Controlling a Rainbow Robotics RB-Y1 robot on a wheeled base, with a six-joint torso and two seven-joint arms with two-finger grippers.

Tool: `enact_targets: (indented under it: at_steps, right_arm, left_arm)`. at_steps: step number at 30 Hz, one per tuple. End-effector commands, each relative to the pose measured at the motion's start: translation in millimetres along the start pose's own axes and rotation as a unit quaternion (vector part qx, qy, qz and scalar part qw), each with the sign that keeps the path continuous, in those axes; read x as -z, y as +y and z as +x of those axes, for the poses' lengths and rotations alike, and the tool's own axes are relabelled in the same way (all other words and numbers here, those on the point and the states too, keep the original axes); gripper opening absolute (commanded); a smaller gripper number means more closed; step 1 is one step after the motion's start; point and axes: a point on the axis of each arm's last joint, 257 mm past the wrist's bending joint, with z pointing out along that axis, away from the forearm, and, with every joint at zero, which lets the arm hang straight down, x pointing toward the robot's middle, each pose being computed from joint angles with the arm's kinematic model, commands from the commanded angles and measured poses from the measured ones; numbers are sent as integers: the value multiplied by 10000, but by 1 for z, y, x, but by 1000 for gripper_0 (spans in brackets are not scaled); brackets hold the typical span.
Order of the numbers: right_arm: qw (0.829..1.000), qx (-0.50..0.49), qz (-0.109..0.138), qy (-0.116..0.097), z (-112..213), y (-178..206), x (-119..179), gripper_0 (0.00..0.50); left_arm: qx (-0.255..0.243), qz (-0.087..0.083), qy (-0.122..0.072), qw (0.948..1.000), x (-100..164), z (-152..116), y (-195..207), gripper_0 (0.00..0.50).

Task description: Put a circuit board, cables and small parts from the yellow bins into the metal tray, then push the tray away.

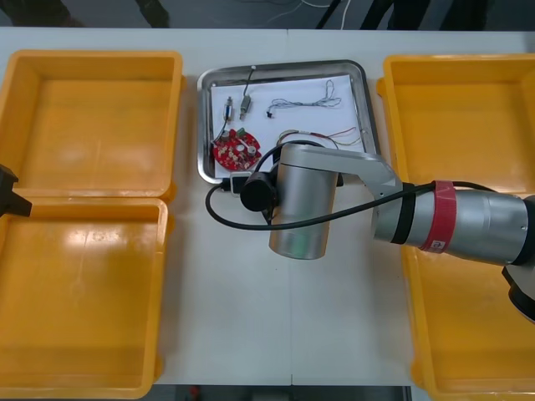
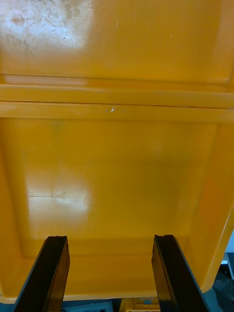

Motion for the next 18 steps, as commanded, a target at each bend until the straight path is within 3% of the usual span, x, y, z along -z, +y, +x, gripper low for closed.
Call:
enact_targets:
  at_steps: [1, 11, 18]
  right_arm:
    - [9996, -118, 241, -116, -15, -32, 5, 0]
    - [9989, -201, 424, -76, -10, -59, 0, 0]
    - [9987, -427, 227, -175, -13, -65, -4, 0]
  left_arm:
    - [33, -226, -108, 9997, 14, -2, 14, 500]
    - [33, -226, -108, 9997, 14, -2, 14, 500]
    - [33, -226, -108, 9997, 14, -2, 14, 500]
